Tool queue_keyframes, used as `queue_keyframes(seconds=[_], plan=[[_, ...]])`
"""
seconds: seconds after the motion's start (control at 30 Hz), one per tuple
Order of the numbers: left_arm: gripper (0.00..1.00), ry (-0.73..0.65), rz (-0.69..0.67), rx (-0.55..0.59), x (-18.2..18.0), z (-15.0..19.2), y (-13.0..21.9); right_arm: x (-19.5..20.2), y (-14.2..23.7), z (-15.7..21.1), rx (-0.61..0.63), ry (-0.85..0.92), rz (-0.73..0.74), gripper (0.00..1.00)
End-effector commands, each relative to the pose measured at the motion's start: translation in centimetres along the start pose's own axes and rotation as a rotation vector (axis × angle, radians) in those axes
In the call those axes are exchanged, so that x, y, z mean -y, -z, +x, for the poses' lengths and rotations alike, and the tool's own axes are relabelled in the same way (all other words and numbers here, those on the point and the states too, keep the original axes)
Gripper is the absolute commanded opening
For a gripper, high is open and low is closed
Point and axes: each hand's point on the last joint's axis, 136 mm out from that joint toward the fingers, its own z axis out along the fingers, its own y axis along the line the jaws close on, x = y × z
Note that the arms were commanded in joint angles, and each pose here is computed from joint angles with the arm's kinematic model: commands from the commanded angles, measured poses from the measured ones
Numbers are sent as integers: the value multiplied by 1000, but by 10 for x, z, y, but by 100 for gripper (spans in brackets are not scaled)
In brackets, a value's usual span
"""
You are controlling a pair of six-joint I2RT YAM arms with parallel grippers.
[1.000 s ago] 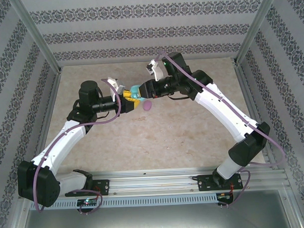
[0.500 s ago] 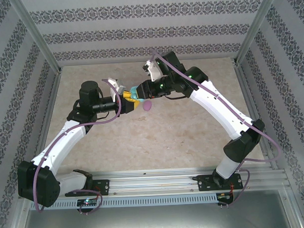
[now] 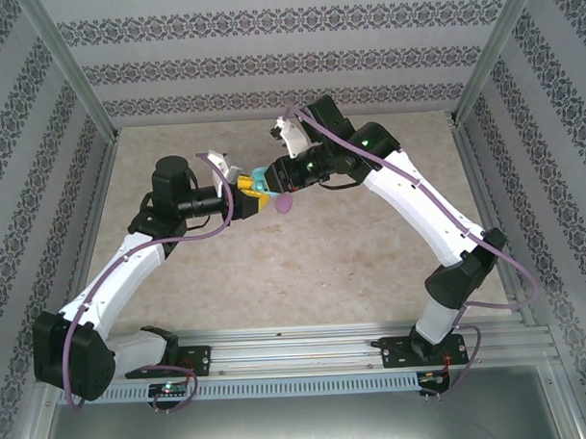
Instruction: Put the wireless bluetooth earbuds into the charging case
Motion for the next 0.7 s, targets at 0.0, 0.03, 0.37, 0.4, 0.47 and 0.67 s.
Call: queue_keyframes(seconds=[0.0,0.03,0.37,0.4,0.47,0.67], plan=[[8,-70,19,51,9,-22,4,-16,2,8,-38,118,-22,25],[9,-67,24,51,10,-22,4,-17,3,8,-34,140,-19,25],[8,-45,45,60,13,-23,4,-24,19,-5,25,299,0,23],[8,-42,47,61,14,-23,4,-25,20,-5,31,314,-4,23],[8,-39,53,65,14,-24,4,-27,21,-7,41,342,-9,23],[8,-24,87,81,18,-28,3,-25,18,-7,68,447,-3,23]])
